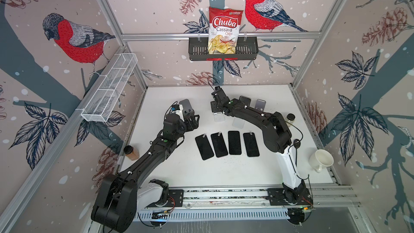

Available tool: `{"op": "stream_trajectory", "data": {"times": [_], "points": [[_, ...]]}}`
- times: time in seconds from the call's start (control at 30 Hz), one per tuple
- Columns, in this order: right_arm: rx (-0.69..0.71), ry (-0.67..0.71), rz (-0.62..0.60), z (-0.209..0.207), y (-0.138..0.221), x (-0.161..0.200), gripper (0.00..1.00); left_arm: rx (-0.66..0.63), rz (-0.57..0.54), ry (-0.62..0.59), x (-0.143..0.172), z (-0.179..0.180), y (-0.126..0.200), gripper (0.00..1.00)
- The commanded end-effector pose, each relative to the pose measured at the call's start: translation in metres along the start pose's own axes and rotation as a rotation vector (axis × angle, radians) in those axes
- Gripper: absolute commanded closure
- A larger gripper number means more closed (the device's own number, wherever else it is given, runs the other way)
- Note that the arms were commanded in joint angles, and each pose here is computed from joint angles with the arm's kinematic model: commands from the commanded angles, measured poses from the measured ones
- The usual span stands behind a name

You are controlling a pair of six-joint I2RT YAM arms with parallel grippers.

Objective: Remove the phone from the phone stand
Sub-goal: Pick up the phone stand from the top-center of the table.

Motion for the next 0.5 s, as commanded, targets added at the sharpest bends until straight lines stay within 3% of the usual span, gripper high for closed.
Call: {"op": "stream_trajectory", "data": {"times": [0.0, 0.47], "points": [[0.024, 0.009, -0.038, -0.002, 0.001, -0.01, 0.38, 0.02, -0.026, -0.017, -0.006, -0.005, 0.0, 0.14], [-0.035, 0.062, -0.127, 0.022, 0.004, -0.041, 0.44, 0.02, -0.027, -0.022, -0.005, -0.004, 0.0, 0.14]]}}
Point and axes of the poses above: each gripper's point midway between its finger pads, its own y axis back along the fingers, its own z axis along the line the jaws close on, x = y × z, the point moved 1 cm from there along y, back along the fingers, and after that the axes turned 11 degrees about y, right-handed, at the moved point
